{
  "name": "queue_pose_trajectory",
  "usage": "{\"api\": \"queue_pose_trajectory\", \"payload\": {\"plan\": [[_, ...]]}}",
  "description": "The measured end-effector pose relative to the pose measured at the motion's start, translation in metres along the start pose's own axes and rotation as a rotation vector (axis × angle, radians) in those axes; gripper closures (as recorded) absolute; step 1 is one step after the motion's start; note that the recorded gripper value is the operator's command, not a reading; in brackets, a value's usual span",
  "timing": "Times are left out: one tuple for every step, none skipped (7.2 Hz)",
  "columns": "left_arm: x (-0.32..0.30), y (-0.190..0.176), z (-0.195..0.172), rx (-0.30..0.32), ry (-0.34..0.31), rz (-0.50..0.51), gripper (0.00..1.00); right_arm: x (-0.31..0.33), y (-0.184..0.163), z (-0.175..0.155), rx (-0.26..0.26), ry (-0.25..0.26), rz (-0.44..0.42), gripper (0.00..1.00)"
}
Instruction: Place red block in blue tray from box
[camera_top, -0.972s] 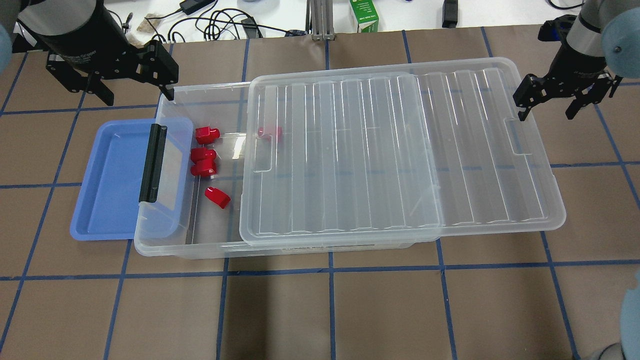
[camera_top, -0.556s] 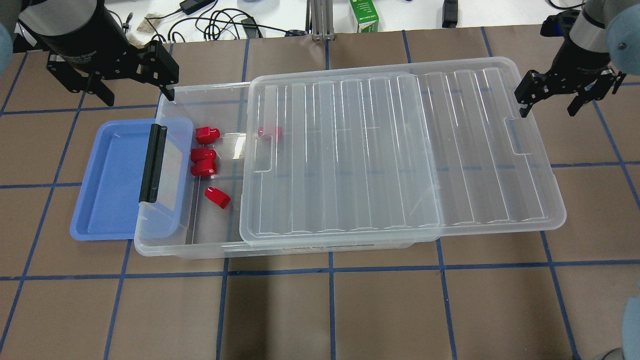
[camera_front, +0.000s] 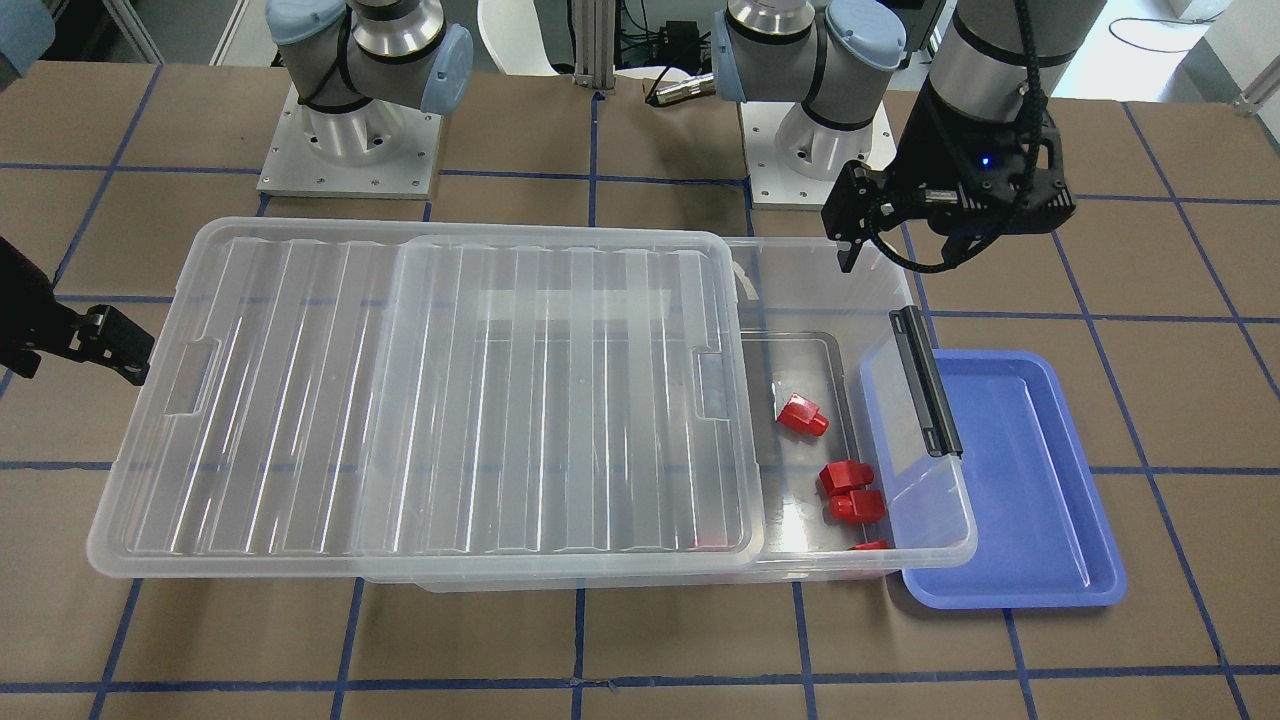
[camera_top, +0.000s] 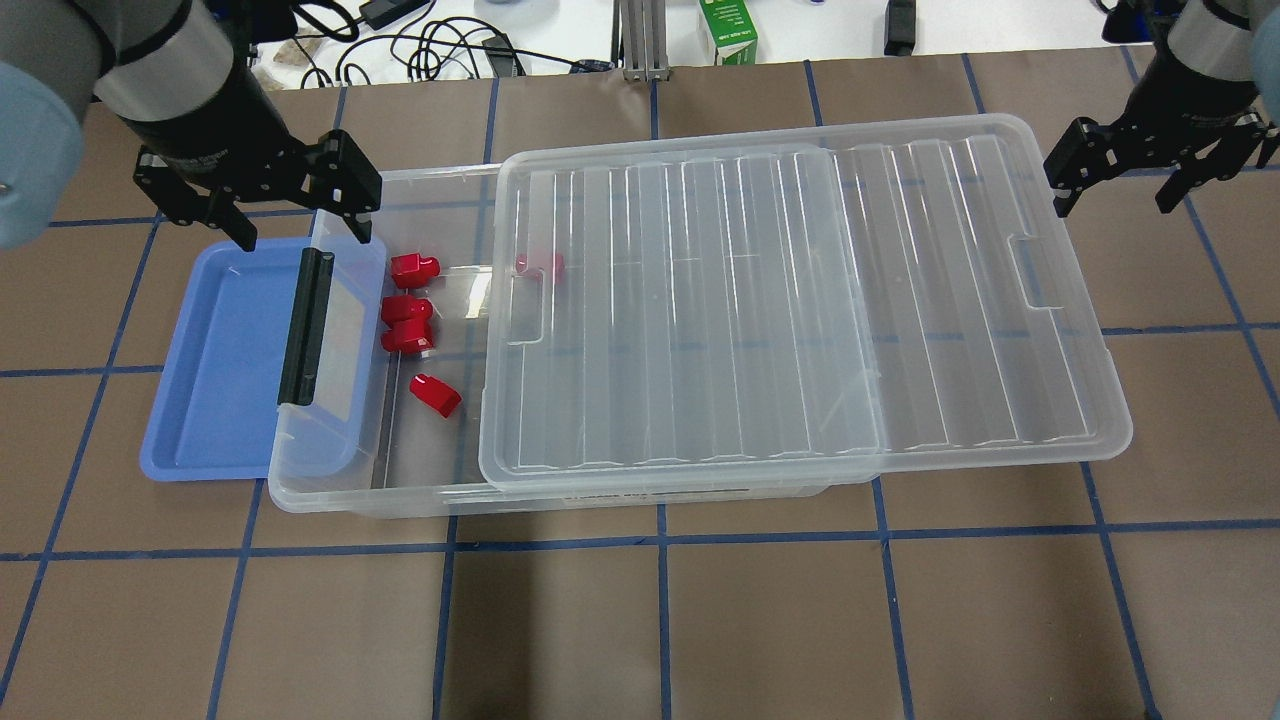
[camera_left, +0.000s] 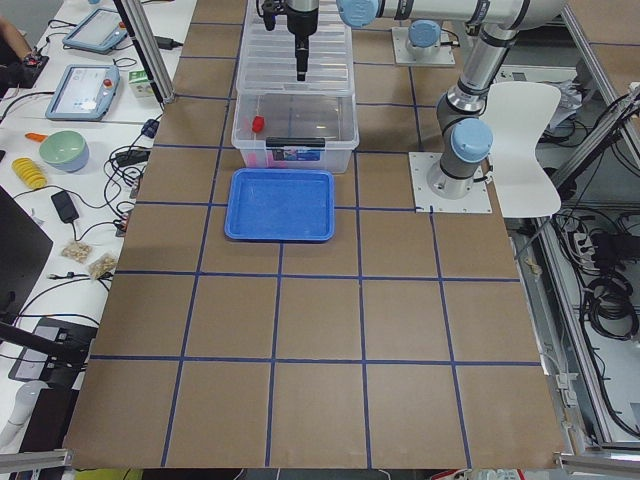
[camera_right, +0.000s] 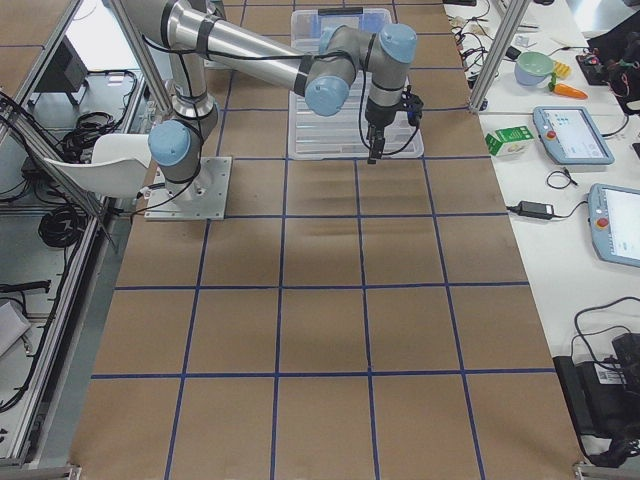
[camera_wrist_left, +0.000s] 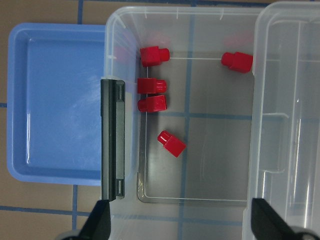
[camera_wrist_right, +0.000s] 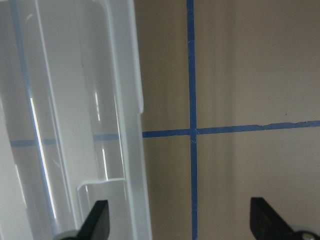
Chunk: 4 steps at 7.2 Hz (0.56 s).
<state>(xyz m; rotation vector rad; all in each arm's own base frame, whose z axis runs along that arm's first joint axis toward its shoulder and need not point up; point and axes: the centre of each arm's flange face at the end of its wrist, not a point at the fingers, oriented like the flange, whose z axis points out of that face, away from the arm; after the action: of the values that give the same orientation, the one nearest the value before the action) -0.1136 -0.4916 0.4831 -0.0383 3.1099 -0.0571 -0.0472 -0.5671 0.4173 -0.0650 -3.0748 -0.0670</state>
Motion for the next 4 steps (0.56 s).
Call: {"api": "queue_pose_trajectory", "payload": {"plan": [[-0.002, -0.004, 0.033, -0.006, 0.0, 0.051, 0.0, -0.003, 0.013, -0.017, 0.006, 0.002, 0.002, 0.0], [-0.004, -0.005, 0.072, -0.011, 0.001, 0.1, 0.0, -0.006, 0.03, -0.036, 0.01, 0.003, 0.006, 0.0], [-0.003, 0.0, 0.106, -0.009, 0.001, 0.161, 0.0, -0.009, 0.047, -0.055, 0.017, 0.006, 0.01, 0.0], [-0.002, 0.006, 0.132, 0.01, -0.001, 0.24, 0.0, -0.012, 0.063, -0.071, 0.024, 0.007, 0.013, 0.0]]}}
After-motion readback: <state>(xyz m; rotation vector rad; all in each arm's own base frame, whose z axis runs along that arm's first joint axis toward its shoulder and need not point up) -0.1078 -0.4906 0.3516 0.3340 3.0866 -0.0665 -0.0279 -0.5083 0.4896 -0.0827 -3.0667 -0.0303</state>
